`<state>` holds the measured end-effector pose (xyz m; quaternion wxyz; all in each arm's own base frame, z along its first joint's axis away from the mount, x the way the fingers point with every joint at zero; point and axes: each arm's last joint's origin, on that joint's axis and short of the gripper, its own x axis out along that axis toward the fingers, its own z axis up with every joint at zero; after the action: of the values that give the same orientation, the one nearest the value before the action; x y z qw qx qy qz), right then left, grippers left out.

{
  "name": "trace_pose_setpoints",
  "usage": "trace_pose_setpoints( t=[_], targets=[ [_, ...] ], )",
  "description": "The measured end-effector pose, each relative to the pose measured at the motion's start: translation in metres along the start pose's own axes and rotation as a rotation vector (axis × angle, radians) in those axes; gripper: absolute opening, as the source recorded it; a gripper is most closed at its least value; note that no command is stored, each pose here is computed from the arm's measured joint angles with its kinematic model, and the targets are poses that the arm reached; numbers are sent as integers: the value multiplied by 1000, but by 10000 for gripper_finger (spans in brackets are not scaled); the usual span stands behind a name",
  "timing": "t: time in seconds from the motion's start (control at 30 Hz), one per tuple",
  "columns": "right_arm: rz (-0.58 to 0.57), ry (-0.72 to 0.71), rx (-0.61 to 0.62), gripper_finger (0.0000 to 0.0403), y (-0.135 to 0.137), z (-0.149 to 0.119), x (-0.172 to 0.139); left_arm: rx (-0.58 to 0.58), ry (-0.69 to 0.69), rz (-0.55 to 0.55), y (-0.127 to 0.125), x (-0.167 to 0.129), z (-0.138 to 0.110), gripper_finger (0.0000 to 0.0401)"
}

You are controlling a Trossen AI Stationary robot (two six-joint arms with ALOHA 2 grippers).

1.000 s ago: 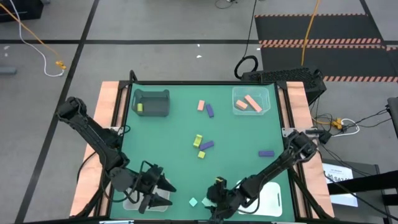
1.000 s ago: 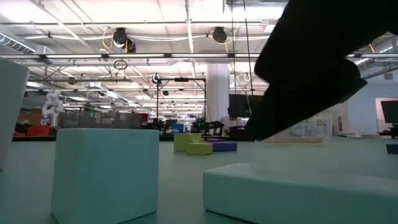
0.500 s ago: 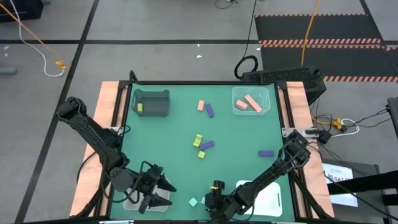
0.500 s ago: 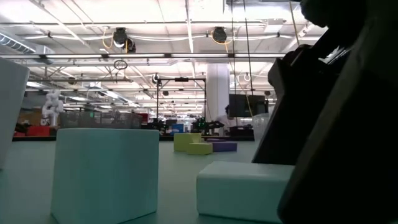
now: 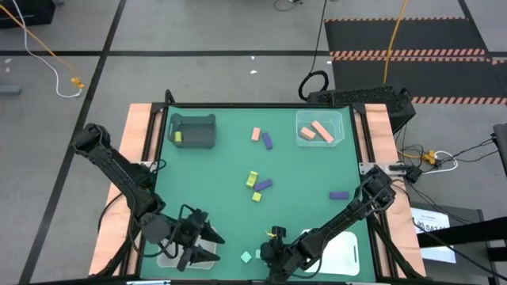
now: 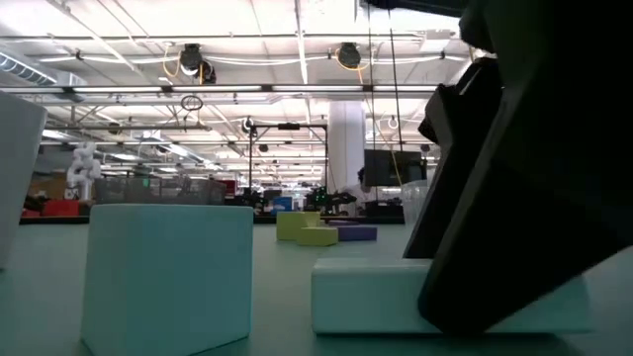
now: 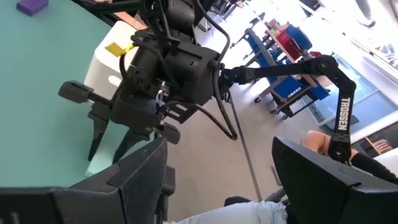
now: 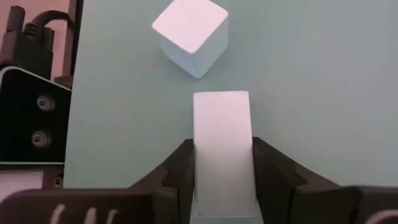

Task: Sort & place blocks by color
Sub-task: Put the right light blue block into the gray bin

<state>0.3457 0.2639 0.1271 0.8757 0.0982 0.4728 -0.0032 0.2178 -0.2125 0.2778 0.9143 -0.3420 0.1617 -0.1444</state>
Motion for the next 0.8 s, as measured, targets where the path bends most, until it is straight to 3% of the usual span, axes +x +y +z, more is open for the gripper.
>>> trace_pose_setpoints(
  t=[0.17, 0.3, 0.57, 0.8],
  targets=[
    [32, 35, 3, 108, -9, 13, -18, 33, -2, 4, 1, 0, 1, 289],
    [6, -40, -11, 108, -18, 35, -52, 110, -7, 39, 7, 3, 4, 289],
    [-272, -294, -116, 108, -43, 64, -126, 228, -120, 186, 28, 11, 27, 289],
    [-568, -506, -248, 108, -57, 79, -174, 233, -258, 270, 50, 18, 60, 289]
  ],
)
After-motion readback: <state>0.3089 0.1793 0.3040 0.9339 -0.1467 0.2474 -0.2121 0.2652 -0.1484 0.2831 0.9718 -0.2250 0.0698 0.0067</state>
